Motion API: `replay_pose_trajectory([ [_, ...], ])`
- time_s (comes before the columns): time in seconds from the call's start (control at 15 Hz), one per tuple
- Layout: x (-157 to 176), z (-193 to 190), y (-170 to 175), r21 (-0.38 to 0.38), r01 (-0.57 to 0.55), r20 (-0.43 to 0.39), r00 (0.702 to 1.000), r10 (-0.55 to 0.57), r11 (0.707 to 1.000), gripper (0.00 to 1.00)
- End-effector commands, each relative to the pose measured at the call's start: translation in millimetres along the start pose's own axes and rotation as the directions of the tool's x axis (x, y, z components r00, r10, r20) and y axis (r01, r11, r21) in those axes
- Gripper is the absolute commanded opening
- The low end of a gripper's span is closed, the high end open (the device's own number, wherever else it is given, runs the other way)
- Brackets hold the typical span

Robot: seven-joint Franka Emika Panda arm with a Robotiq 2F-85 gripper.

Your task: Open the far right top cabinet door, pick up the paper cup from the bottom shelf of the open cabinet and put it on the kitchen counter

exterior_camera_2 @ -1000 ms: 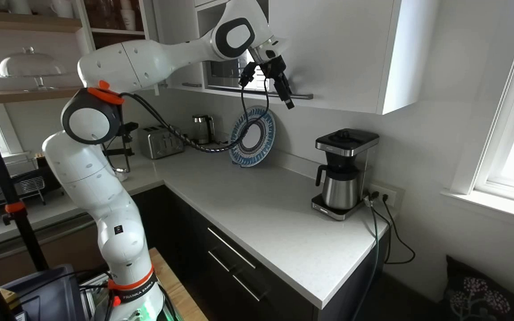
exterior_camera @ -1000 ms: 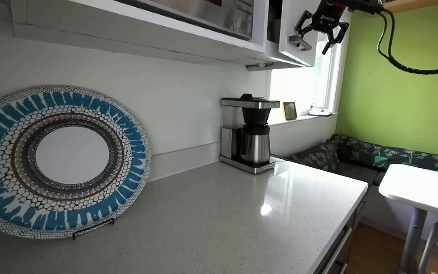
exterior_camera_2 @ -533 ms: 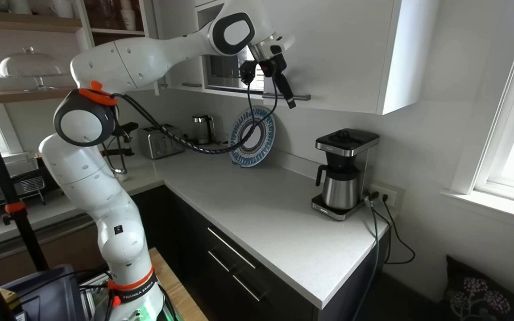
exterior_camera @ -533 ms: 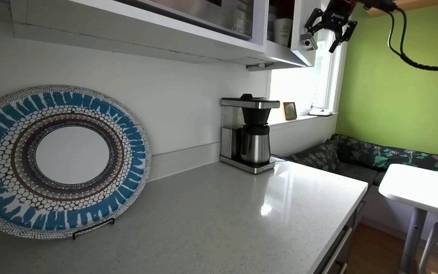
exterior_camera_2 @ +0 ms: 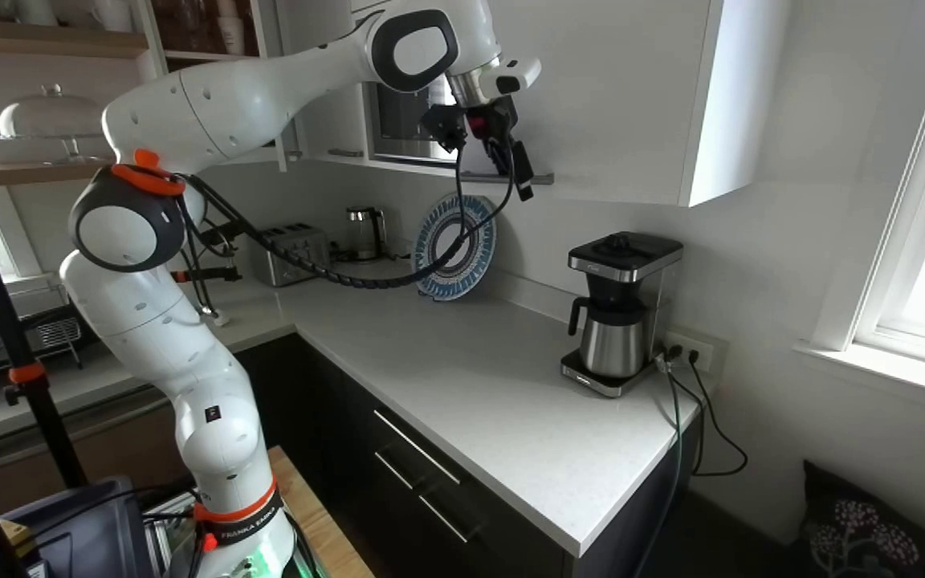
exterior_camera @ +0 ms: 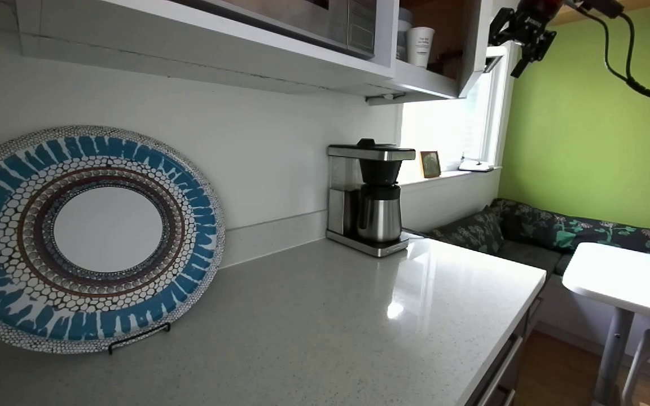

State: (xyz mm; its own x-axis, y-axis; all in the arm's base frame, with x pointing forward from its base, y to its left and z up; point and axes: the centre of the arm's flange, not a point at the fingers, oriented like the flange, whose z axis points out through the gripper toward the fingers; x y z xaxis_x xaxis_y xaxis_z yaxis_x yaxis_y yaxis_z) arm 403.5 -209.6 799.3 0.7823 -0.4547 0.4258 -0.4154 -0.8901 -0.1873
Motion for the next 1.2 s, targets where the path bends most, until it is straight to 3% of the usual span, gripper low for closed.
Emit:
replay_pose_trajectory([
  [0.0,-1.7,15.7,69.4,-0.130,-0.038,0.060,0.997,0.046,0.991,1.00],
  [0.8,-11.6,7.9,161.5,-0.142,-0.146,0.073,0.985,0.158,0.979,1.00],
  [1.13,-9.3,8.7,167.6,-0.106,-0.124,0.063,0.989,0.131,0.987,1.00],
])
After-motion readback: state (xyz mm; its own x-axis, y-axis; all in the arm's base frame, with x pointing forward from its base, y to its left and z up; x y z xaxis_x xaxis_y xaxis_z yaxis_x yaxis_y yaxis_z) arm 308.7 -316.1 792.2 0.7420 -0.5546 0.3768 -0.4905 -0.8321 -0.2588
